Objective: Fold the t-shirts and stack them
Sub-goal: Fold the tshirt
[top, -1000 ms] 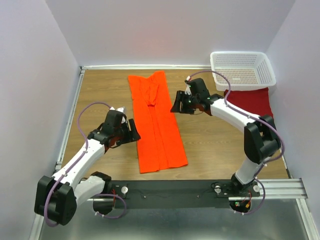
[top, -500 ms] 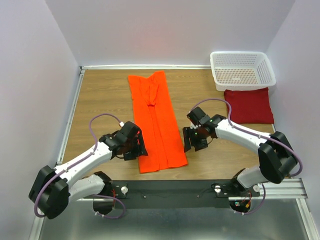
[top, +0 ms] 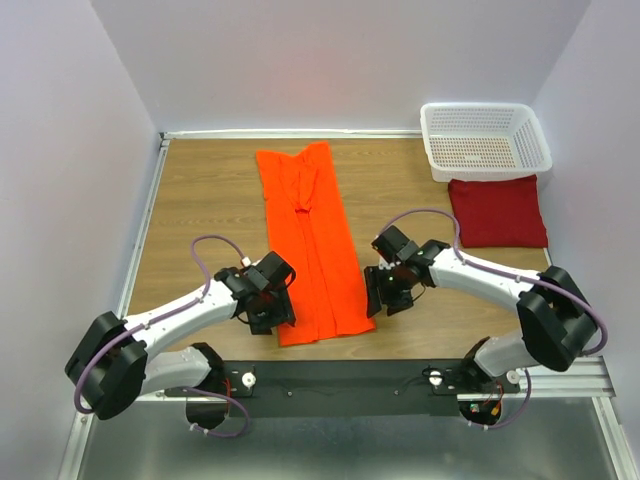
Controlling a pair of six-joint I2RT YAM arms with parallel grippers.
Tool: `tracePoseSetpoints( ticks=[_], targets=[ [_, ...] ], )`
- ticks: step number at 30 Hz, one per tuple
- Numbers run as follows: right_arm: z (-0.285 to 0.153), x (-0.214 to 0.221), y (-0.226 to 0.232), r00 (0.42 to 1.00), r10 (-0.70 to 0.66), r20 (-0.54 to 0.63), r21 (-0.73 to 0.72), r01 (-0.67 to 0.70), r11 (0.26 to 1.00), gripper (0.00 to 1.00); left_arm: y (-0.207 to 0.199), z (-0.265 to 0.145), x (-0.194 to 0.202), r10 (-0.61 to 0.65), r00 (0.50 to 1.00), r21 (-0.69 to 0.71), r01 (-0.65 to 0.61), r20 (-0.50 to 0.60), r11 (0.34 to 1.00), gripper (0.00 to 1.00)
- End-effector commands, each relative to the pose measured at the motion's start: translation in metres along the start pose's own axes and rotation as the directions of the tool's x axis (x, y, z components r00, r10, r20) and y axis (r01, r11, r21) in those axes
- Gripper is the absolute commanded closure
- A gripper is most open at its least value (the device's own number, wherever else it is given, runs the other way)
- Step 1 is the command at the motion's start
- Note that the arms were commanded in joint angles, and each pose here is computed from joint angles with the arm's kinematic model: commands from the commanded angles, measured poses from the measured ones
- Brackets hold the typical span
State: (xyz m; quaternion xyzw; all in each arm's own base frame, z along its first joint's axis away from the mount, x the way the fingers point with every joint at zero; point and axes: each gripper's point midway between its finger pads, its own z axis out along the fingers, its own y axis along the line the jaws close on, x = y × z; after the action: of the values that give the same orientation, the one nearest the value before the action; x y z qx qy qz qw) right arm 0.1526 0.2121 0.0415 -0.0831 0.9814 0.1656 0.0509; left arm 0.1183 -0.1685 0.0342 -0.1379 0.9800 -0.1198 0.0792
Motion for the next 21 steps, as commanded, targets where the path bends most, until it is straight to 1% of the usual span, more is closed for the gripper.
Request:
tracePoseSetpoints(
  ticks=[1,4,6,15,18,19,21],
  targets=[
    [0.013,0.007,0.012,1.0,-0.014,-0.028,-0.022,0.013,1.0,0.36,0.001,-0.002,-0.003,-0.025,1.0,-0.035,0.026,0.018,0.999,0.34],
    [0.02,0.01,0.014,0.999,-0.027,-0.039,-0.008,0.026,1.0,0.37,0.001,0.0,0.001,-0.02,1.0,-0.048,0.02,0.004,0.999,0.34],
    [0.024,0.012,0.015,0.998,-0.039,-0.047,0.004,0.039,0.999,0.41,0.001,0.002,0.003,-0.016,1.0,-0.056,0.015,-0.003,0.998,0.35],
    [0.036,0.019,0.012,0.995,-0.065,-0.069,0.058,0.069,0.996,0.49,0.002,0.007,0.011,-0.013,1.0,-0.085,0.011,-0.027,0.996,0.41],
    [0.037,0.019,0.007,0.996,-0.068,-0.062,0.084,0.073,0.994,0.58,0.002,0.009,0.015,-0.008,0.999,-0.093,0.005,-0.037,0.996,0.43],
    [0.035,0.018,0.006,0.996,-0.069,-0.054,0.087,0.073,0.994,0.67,0.001,0.01,0.017,-0.003,0.999,-0.097,-0.001,-0.042,0.995,0.43],
    [0.035,0.019,0.005,0.996,-0.07,-0.053,0.093,0.075,0.993,0.75,0.001,0.01,0.018,0.002,0.999,-0.103,-0.006,-0.047,0.995,0.43]
  ],
)
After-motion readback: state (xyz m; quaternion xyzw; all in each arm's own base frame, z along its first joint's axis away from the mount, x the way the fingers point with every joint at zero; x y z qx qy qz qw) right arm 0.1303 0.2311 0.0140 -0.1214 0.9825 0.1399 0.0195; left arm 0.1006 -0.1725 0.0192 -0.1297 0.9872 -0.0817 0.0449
